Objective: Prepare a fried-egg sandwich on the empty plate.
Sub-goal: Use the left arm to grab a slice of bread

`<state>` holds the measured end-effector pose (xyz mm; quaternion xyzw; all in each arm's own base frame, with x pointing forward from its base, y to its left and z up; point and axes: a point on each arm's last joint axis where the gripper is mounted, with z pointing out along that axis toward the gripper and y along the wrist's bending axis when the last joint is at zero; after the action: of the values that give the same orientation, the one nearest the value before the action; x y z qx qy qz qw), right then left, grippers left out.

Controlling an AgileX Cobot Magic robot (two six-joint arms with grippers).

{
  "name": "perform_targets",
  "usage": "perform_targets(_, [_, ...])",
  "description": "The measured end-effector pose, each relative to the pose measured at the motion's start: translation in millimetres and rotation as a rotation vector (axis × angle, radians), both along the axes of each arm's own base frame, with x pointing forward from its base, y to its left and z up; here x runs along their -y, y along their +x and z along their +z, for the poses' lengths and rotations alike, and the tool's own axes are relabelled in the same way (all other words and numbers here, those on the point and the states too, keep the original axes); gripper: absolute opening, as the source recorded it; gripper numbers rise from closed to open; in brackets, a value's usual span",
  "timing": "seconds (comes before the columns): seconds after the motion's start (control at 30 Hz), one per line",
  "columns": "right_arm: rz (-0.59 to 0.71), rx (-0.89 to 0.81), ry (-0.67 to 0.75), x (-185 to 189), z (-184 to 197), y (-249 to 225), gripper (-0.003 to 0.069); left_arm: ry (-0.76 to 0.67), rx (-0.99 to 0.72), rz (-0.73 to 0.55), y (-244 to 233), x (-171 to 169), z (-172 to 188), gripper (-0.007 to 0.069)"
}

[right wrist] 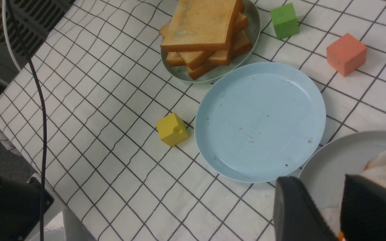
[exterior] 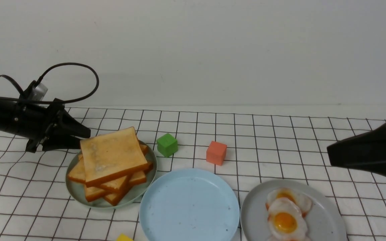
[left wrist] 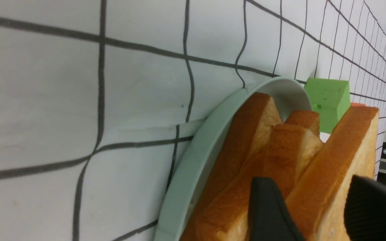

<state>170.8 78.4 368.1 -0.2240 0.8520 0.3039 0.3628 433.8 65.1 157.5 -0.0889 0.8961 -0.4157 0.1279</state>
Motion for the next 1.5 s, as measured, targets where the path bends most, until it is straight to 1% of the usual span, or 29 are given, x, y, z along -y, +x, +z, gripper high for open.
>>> perform_targets(0.27, [0.001, 0.001, 0.0, 0, 0, 0, 0.0241, 0.0, -0.001, -0.004, 0, 2, 0, 0.0321])
perform_targets(0.47, [0.001, 0.0, 0.0, 0, 0, 0, 0.0241, 0.005, -0.004, -0.05, 2, 18, -4, 0.0321])
perform_targets(0.6, [0.004, -0.002, 0.0, 0, 0, 0, 0.0241, 0.006, -0.001, -0.059, 3, 21, -4, 0.0318])
perform_targets(0.73, [0.007, -0.005, -0.001, 0, 0, -1, 0.0241, 0.008, 0.002, -0.062, 3, 21, -4, 0.0286])
perform_targets(0.77, [0.008, -0.006, -0.001, 0, 0, -1, 0.0241, 0.012, 0.01, -0.069, 3, 21, -4, 0.026])
perform_targets(0.93, [0.009, -0.008, -0.001, 0, 0, -1, 0.0241, 0.02, 0.026, -0.083, 3, 21, -3, 0.0184])
perform_targets(1.0, [0.012, -0.01, -0.002, 0, -1, -1, 0.0241, 0.027, 0.045, -0.087, 5, 20, 1, 0.013])
perform_targets(1.03, [0.012, -0.01, -0.002, 0, -1, -1, 0.0241, 0.028, 0.047, -0.087, 6, 20, 2, 0.0122])
perform_targets(1.1, [0.016, -0.014, -0.002, -1, -1, -2, 0.0241, 0.036, 0.075, -0.087, 9, 19, 9, 0.008])
perform_targets(1.33, [0.032, -0.029, -0.005, -1, -2, -3, 0.0241, 0.063, 0.119, -0.095, 10, 18, 28, 0.0076])
perform_targets(1.5, [0.036, -0.033, -0.004, -1, -2, -4, 0.0241, 0.115, 0.07, -0.127, 5, 20, 21, 0.0076])
